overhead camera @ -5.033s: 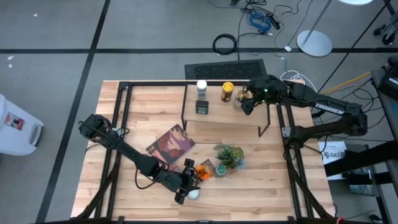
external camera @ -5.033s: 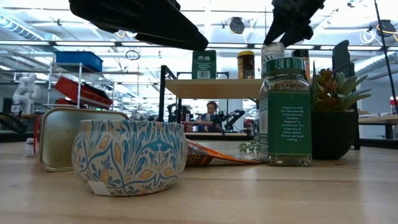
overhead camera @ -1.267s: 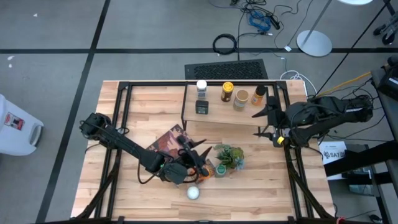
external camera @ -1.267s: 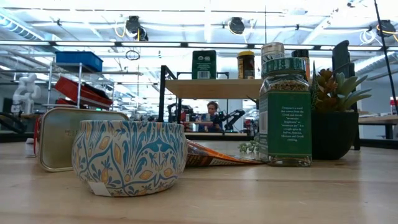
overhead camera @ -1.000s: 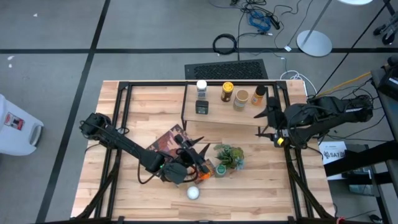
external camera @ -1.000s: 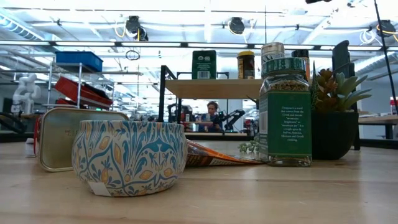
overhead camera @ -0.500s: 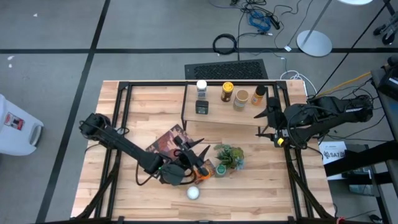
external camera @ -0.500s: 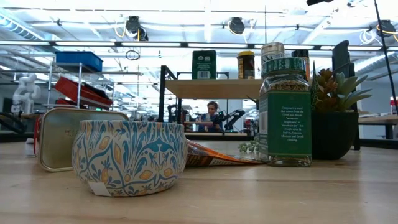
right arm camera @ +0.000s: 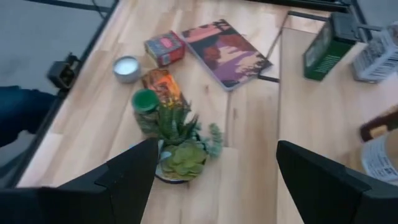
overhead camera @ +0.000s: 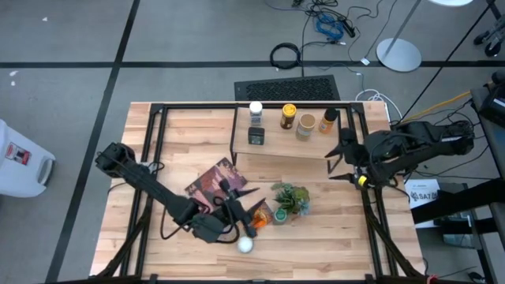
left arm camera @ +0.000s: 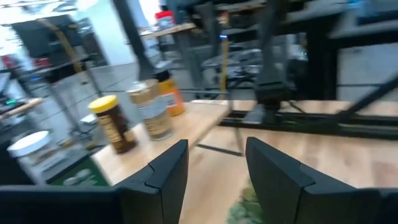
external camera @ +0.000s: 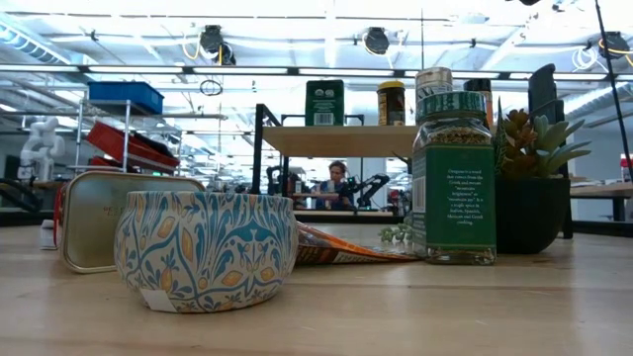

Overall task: Shelf spices
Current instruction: Put the orange seasoning bag on the shelf

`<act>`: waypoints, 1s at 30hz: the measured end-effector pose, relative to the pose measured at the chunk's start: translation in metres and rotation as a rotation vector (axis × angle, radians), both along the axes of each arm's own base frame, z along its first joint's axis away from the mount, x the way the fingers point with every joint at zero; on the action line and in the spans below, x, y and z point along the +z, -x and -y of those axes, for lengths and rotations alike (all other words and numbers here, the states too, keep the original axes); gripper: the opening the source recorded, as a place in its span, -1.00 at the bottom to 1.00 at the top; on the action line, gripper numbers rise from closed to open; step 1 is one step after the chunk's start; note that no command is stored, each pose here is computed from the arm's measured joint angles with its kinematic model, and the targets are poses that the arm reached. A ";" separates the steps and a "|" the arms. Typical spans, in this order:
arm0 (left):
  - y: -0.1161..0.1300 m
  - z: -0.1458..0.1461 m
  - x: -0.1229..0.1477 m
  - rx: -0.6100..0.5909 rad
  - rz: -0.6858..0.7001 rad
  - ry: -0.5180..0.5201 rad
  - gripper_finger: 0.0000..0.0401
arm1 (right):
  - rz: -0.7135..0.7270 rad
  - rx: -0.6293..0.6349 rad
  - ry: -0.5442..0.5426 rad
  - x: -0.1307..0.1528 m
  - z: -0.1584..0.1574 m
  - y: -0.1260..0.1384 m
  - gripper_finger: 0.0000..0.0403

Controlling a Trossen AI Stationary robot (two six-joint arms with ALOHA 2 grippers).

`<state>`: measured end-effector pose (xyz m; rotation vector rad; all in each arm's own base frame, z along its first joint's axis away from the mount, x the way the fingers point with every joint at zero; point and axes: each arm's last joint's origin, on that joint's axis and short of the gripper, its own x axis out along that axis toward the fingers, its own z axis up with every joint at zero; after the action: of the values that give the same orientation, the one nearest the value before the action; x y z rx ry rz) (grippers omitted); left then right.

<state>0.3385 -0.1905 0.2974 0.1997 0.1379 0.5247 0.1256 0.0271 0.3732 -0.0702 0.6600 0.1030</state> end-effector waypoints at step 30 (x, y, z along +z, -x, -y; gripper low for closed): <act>0.001 -0.024 -0.050 -0.388 -0.520 0.409 -0.15 | -0.016 0.160 -0.154 0.002 -0.012 0.005 0.57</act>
<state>0.3372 -0.1663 0.2475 -0.0442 0.6919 0.0403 0.1208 0.0394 0.3752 0.0262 0.6602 0.3087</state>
